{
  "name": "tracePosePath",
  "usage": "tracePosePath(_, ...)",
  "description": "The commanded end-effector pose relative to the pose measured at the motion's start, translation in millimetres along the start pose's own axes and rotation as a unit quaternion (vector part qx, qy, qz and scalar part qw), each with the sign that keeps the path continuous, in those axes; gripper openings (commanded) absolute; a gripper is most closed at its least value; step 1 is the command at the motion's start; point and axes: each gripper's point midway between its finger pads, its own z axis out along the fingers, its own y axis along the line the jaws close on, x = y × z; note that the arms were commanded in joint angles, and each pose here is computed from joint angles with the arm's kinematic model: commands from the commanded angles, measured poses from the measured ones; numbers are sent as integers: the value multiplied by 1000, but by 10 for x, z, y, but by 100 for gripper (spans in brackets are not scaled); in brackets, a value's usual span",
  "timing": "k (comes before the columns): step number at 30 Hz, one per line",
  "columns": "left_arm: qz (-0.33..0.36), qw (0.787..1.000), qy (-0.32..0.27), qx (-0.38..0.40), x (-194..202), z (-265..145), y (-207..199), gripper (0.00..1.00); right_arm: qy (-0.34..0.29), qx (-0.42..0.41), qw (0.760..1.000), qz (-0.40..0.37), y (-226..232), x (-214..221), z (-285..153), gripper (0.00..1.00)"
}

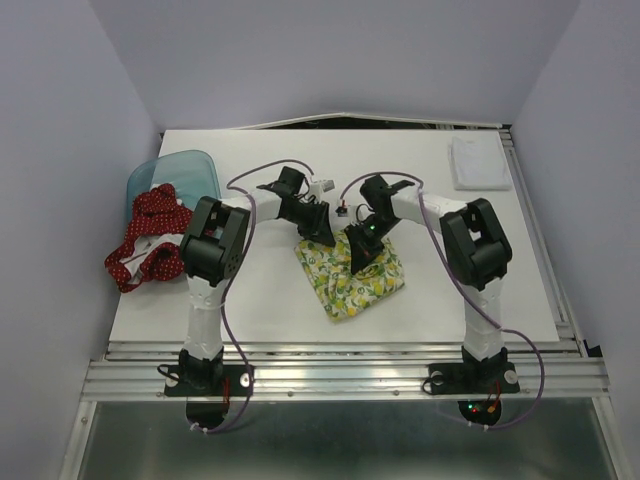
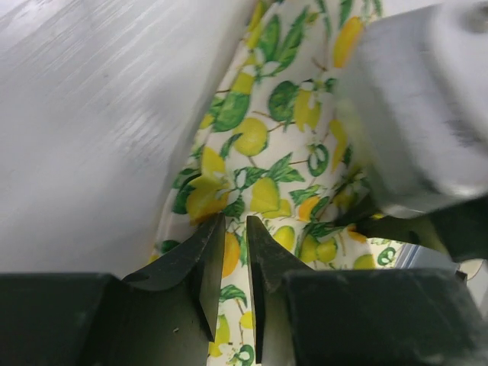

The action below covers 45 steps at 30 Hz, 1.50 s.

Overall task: Fold and stack the skirts
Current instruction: Fold the skirt

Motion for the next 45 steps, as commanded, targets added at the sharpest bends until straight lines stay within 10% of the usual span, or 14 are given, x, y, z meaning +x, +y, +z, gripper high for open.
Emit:
tracePosePath(1,-19,999,14,-39,23,51,213,29,-25,66,997,-16,-176,-118,-79,1)
tracePosePath(18,-41,994,54,-90,163,201,551,24,-132,151,973,-116,78,-820,-936,1)
tracePosePath(45,-33,994,51,-91,119,203,561,24,-146,210,929,-265,-177,-1229,-625,1)
